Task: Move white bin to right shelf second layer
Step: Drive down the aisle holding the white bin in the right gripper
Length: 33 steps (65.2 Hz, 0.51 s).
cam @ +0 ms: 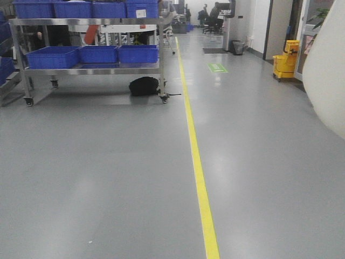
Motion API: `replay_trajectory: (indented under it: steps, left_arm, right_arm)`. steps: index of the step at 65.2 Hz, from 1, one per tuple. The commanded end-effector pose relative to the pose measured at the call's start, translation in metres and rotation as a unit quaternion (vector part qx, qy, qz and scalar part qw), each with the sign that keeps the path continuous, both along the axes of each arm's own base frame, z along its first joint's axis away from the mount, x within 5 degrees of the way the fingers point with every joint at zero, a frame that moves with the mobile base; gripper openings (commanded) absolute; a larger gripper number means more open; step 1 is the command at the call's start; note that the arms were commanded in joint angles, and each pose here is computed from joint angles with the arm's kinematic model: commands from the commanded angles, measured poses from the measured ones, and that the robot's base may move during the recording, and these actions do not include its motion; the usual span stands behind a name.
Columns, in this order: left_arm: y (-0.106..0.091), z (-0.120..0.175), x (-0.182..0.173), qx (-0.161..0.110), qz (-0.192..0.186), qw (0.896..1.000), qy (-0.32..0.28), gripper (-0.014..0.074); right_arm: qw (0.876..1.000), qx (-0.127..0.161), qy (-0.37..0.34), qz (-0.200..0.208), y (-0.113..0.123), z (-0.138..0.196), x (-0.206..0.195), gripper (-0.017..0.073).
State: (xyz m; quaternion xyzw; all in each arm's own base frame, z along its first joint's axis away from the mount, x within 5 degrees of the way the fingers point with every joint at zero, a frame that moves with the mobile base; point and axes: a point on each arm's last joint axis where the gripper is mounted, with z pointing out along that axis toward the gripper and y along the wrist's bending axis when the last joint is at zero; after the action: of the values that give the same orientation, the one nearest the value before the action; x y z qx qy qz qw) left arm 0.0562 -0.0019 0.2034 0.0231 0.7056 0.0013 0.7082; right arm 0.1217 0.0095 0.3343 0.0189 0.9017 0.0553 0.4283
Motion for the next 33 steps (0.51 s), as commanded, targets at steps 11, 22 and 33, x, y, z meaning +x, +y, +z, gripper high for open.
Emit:
replay_trajectory:
  steps: [11,22,33]
  left_arm:
    - [0.0003,-0.0041,0.0003,-0.005,0.001,1.000,-0.030,0.0085]
    - [0.0003,-0.0041,0.0003,-0.005,0.001,1.000,-0.030,0.0085]
    - [0.0003,-0.0041,0.0003,-0.005,0.001,1.000,-0.030,0.0085]
  right_arm:
    - [0.998,0.005,-0.059,0.000,0.0005,0.0164,0.0033,0.0068]
    - [0.998,0.005,-0.059,0.000,0.0005,0.0164,0.0033,0.0068]
    - [0.998,0.005,-0.059,0.000,0.0005,0.0164,0.0033,0.0068]
